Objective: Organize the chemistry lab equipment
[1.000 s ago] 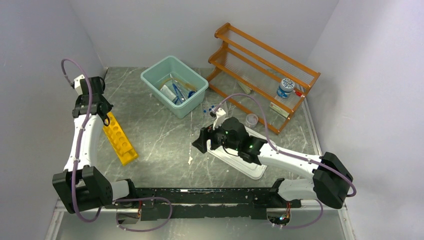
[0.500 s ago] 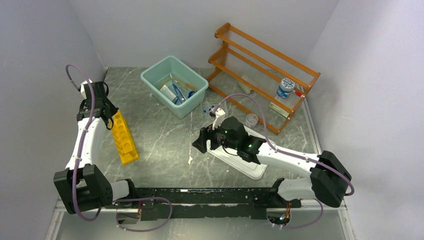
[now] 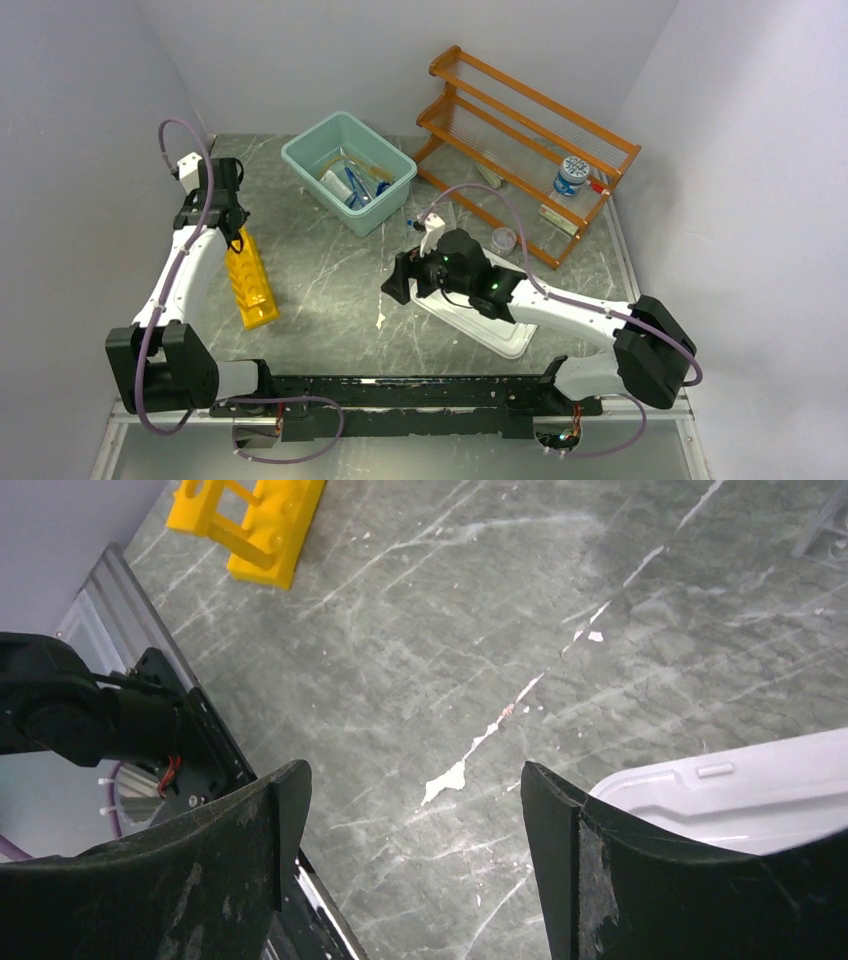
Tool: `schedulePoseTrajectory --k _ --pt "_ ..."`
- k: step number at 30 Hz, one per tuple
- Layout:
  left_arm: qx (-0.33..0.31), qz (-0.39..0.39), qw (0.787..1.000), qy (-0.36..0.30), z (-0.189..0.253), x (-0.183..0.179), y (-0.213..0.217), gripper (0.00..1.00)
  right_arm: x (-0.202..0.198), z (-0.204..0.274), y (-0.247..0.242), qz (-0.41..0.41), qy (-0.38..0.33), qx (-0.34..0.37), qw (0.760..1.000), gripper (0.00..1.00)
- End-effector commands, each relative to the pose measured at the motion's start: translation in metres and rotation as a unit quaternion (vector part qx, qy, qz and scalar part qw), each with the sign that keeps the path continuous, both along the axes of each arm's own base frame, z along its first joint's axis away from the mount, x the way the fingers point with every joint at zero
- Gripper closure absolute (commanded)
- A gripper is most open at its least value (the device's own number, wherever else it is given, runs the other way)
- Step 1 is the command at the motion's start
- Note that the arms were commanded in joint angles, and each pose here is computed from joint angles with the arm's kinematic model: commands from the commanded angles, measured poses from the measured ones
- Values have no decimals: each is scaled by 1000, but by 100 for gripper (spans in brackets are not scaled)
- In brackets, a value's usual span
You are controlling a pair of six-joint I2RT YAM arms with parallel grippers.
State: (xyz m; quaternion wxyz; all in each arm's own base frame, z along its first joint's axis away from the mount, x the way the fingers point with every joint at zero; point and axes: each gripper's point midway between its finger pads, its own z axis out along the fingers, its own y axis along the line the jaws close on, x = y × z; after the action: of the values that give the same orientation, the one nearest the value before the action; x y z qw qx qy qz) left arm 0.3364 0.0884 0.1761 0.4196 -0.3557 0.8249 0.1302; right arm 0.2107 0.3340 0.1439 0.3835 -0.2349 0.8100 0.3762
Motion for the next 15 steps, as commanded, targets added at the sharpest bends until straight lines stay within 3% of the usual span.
schedulePoseTrajectory --k 1,9,15 --pt "28 51 998 -17 12 5 5 93 8 13 7 -4 2 -3 1000 20" --pt "37 69 997 -24 3 18 6 92 18 16 6 -55 51 -17 997 21" --pt "99 45 994 -20 18 28 -10 92 25 28 13 -109 100 22 989 23"
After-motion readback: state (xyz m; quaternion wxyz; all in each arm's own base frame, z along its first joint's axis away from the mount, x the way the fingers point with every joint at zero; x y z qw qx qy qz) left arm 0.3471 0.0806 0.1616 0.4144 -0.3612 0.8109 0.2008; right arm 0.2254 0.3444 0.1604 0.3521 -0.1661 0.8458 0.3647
